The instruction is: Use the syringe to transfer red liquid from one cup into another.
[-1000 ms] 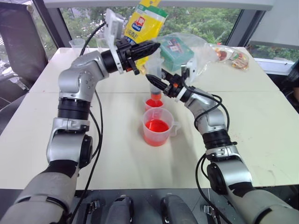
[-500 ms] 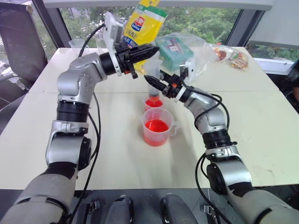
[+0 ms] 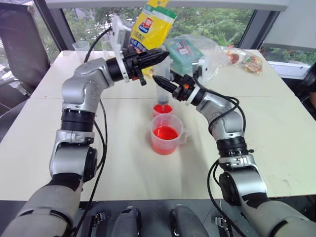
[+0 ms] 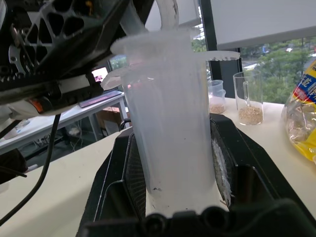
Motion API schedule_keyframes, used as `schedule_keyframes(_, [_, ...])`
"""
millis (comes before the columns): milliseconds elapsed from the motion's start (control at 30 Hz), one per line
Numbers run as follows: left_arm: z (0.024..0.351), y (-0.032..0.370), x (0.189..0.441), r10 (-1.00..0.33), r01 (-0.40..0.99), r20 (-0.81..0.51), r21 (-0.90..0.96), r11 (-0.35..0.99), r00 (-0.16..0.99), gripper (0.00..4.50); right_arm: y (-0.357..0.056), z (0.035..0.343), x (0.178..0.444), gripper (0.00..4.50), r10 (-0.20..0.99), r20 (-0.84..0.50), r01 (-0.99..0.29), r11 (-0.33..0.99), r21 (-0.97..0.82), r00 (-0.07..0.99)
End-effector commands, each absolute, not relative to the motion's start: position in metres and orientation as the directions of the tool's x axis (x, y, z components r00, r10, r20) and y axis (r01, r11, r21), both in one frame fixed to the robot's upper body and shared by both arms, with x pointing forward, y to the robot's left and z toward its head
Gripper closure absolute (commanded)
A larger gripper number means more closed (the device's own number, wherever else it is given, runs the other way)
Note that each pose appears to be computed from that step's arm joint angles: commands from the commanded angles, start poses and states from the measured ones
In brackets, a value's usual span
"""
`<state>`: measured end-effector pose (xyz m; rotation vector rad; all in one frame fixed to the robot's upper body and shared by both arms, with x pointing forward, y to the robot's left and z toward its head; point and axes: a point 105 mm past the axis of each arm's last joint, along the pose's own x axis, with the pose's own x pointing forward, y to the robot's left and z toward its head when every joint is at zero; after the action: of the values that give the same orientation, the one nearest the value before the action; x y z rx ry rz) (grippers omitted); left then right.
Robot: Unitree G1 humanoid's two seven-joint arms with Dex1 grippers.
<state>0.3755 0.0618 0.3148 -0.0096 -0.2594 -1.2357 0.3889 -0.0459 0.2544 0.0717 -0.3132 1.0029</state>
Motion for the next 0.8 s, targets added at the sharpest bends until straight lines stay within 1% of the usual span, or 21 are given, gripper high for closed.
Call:
schedule_keyframes(33, [0.283, 0.048, 0.376, -0.954, 0.953, 0.096, 0.078, 0.291, 0.284, 4.47, -0.043, 0.326, 0.363, 3.06, 0.792, 0.49, -0.834, 0.51, -0.208, 0.363])
schedule_keyframes(267, [0.288, 0.052, 0.377, -0.95, 0.949, 0.102, 0.081, 0.303, 0.295, 4.47, -0.042, 0.322, 0.364, 3.06, 0.796, 0.481, -0.837, 0.509, -0.202, 0.368])
schedule_keyframes(367, [0.297, 0.059, 0.376, -0.943, 0.945, 0.124, 0.078, 0.318, 0.308, 3.49, -0.04, 0.315, 0.366, 3.06, 0.803, 0.463, -0.84, 0.505, -0.196, 0.375])
schedule_keyframes(433, [0.301, 0.064, 0.374, -0.942, 0.944, 0.131, 0.079, 0.32, 0.308, 2.53, -0.04, 0.312, 0.366, 3.06, 0.806, 0.456, -0.842, 0.503, -0.193, 0.377])
schedule_keyframes(467, [0.302, 0.067, 0.373, -0.941, 0.943, 0.132, 0.084, 0.323, 0.311, 1.95, -0.04, 0.31, 0.366, 3.06, 0.808, 0.452, -0.843, 0.502, -0.192, 0.378])
schedule_keyframes(500, [0.305, 0.07, 0.371, -0.939, 0.94, 0.134, 0.092, 0.328, 0.315, 1.54, -0.04, 0.309, 0.366, 3.06, 0.809, 0.449, -0.844, 0.502, -0.189, 0.38])
schedule_keyframes(567, [0.311, 0.081, 0.367, -0.934, 0.934, 0.144, 0.105, 0.342, 0.326, 0.47, -0.04, 0.307, 0.367, 3.06, 0.809, 0.445, -0.845, 0.502, -0.185, 0.384])
schedule_keyframes(600, [0.314, 0.086, 0.365, -0.931, 0.93, 0.149, 0.11, 0.351, 0.334, 0.09, -0.04, 0.306, 0.367, 3.06, 0.809, 0.444, -0.845, 0.503, -0.183, 0.386])
schedule_keyframes(800, [0.32, 0.108, 0.348, -0.923, 0.92, 0.151, 0.12, 0.372, 0.354, 0.09, -0.042, 0.306, 0.367, 3.06, 0.807, 0.441, -0.842, 0.508, -0.182, 0.392])
